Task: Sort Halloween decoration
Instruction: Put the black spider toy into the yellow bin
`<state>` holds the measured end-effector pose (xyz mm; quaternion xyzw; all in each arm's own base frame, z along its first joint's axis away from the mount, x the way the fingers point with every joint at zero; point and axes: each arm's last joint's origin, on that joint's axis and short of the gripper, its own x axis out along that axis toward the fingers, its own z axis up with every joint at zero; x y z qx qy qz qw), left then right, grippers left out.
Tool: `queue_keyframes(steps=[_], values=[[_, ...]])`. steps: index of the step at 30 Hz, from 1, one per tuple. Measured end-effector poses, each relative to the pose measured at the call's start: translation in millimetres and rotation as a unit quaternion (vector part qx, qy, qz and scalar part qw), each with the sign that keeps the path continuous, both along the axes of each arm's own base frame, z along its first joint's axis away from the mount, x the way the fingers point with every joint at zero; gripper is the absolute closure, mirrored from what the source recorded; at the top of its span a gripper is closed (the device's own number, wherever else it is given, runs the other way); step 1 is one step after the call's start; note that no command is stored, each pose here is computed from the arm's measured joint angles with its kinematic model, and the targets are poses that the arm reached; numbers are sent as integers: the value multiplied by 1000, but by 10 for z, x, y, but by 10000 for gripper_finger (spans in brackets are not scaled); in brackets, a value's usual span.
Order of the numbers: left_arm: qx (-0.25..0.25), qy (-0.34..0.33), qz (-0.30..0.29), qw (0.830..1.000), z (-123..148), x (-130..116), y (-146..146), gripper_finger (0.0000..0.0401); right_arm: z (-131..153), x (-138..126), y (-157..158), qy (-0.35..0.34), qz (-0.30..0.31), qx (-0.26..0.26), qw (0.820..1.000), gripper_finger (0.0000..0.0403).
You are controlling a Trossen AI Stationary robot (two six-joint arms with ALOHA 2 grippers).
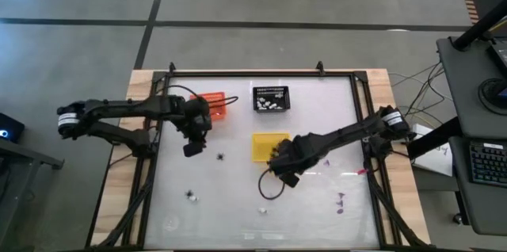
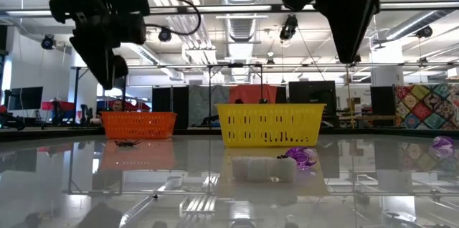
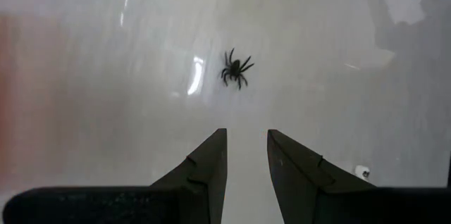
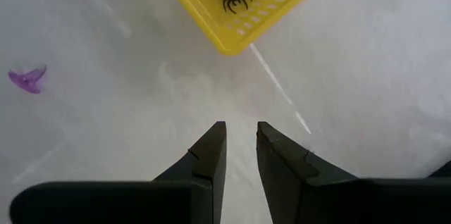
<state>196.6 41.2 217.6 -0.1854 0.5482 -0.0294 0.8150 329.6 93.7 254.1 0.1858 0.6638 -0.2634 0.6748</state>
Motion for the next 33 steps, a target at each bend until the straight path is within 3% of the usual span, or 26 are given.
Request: queue_keyframes(steps=[9, 18, 33], values=[[-30, 24, 12, 999, -109, 87, -6, 317, -221, -187, 90, 15, -90, -63, 994, 333], [-17, -5, -12, 1000, -125, 170, -10, 317, -542, -540, 142, 85, -177, -61, 979, 333], [-22, 36, -57, 997, -512, 461, -155, 317, -519, -552, 218, 82, -184, -48, 978, 325]])
